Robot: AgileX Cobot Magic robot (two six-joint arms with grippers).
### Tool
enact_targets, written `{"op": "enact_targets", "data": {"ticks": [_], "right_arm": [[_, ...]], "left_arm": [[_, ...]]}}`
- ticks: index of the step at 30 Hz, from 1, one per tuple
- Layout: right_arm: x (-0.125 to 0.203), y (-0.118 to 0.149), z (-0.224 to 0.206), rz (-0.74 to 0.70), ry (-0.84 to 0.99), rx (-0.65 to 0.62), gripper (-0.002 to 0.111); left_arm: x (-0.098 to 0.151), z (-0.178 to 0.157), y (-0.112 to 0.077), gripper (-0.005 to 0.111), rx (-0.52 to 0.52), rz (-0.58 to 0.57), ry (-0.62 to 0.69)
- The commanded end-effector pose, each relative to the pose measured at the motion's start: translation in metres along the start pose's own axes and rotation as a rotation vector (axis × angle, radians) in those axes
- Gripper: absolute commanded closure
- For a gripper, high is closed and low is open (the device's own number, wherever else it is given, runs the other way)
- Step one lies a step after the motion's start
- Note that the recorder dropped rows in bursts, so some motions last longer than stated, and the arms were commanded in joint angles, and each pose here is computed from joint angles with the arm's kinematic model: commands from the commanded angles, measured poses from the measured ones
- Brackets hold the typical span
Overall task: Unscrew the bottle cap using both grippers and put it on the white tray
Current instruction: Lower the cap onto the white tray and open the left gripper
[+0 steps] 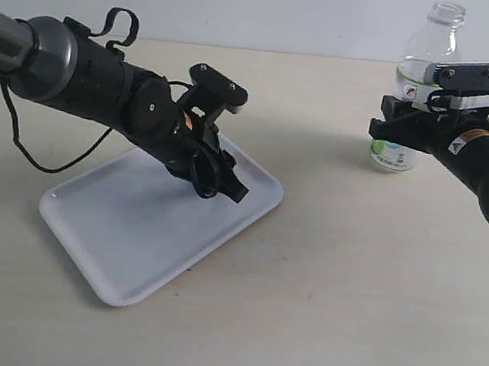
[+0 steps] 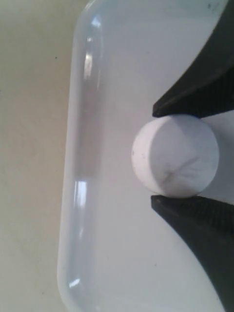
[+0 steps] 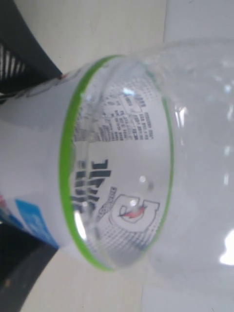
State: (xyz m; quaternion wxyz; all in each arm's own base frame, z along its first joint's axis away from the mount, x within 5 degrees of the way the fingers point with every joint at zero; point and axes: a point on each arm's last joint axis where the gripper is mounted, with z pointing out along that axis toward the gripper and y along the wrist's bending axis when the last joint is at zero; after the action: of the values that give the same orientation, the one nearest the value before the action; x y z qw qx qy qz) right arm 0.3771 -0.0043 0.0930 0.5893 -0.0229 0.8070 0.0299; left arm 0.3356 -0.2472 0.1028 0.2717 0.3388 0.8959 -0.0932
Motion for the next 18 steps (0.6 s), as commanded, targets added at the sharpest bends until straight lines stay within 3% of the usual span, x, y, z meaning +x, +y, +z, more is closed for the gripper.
{"op": "enact_targets", "data": {"ticks": [1, 18], "right_arm": [[-0.0034, -0.0020, 0.0011, -0.003, -0.020, 0.006, 0.108], [-0.0025, -0.0021, 0.0011, -0.003, -0.011, 0.006, 0.108]], "left_arm": [[-0.0020, -0.0011, 0.0004, 0.107, -0.007, -0.014, -0.029], [0.0023, -0.0011, -0.0007, 0.107, 0.004, 0.008, 0.019]]}}
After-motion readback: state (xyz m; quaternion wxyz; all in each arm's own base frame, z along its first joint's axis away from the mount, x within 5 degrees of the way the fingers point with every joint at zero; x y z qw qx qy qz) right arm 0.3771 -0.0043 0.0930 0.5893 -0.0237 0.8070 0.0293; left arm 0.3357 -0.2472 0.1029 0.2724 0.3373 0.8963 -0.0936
